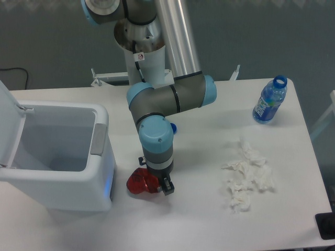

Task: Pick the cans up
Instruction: 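Close the gripper fingers around the crushed red can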

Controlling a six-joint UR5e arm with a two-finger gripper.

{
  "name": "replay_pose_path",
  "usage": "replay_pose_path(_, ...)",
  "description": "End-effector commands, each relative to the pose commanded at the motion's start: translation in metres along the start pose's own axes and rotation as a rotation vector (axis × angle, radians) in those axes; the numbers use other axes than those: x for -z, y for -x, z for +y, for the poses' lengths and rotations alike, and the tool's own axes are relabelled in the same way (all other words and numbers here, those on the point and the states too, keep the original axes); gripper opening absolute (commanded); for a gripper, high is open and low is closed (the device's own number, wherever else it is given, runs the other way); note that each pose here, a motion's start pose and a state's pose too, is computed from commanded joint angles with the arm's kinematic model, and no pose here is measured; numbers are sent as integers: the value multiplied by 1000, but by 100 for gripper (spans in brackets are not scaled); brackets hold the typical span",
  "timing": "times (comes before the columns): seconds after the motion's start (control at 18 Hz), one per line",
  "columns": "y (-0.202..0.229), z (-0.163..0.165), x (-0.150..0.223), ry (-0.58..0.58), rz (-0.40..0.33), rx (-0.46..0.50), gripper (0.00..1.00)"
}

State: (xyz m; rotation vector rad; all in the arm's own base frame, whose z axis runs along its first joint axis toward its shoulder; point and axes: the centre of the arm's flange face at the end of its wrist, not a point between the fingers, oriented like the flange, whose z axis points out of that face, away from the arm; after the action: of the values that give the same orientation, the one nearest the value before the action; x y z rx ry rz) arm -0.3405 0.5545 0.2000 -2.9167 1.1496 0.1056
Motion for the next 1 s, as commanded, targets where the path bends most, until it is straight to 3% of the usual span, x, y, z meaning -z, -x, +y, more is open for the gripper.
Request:
replay_pose_path(0.17,-1,0,1,0,0,3,68)
replay_pose_path(0.56,-1,1,1,6,1,21,49)
replay_pose_path(0.78,-1,1,4,0,-3,22,49)
replay_pose_path(1.0,9,13,32,-1,-42,35,50)
